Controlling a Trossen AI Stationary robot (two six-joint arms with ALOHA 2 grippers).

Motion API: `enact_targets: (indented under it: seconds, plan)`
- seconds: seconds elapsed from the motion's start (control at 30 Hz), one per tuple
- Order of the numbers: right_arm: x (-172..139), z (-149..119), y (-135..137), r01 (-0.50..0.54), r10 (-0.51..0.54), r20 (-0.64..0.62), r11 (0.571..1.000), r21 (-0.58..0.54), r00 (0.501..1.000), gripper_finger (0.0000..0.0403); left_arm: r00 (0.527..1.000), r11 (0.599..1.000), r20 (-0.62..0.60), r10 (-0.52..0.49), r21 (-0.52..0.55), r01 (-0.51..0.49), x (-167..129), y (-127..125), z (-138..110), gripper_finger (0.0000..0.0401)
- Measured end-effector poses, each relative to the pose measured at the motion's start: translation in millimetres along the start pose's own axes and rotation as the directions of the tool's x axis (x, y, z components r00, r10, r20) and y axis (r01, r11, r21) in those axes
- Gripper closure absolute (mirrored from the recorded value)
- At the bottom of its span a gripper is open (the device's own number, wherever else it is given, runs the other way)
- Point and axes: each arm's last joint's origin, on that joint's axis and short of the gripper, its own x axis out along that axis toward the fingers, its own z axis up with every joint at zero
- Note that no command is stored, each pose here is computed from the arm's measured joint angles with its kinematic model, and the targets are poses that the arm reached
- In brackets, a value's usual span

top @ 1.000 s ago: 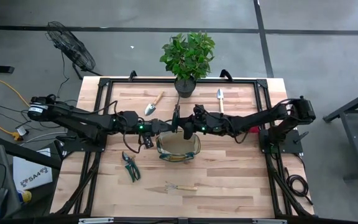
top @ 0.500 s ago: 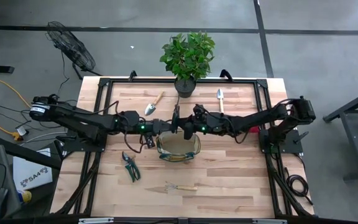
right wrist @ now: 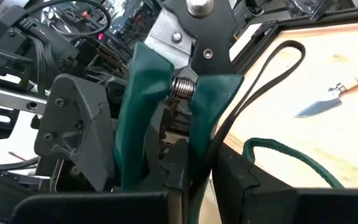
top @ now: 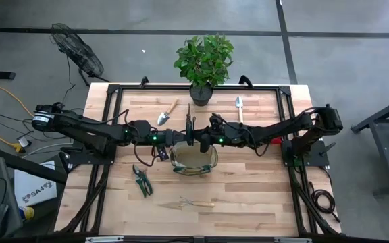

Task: Pick & Place Garden tools in Gardening bag
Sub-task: Put the right green shear scissors into the gardening bag

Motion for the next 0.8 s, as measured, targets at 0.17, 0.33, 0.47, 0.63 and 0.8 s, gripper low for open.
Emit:
enact_targets:
  seconds: [0.17,0.33,0.47,0.63,0.8]
  plan:
    - [0.0,-0.5,-0.4,-0.001,0.001,-0.009,1.0,-0.003,1.0,0.0367,1.0,1.0,0.002,-0.008,-0.008,0.008,1.3,-1.7,0.7,0.0341]
    - [0.0,-1.2,-0.6,-0.006,0.006,-0.021,1.0,-0.012,1.0,0.0365,1.0,1.0,0.003,-0.012,-0.015,0.012,1.9,-2.4,1.0,0.0349]
    - [0.0,-1.9,-0.8,-0.011,0.01,-0.034,0.999,-0.034,0.999,0.0322,1.0,0.999,0.005,-0.012,-0.033,0.012,1.9,-2.4,1.1,0.0355]
    - [0.0,-1.6,-0.4,-0.017,0.015,-0.036,0.999,-0.052,0.999,0.0266,1.0,0.999,0.009,-0.029,-0.037,0.029,2.0,-4.6,1.9,0.0356]
    - [-1.4,-1.4,-0.6,-0.015,0.011,-0.059,0.999,-0.052,0.998,0.023,1.0,0.999,0.003,-0.028,-0.046,0.028,2.0,-4.4,1.9,0.0356]
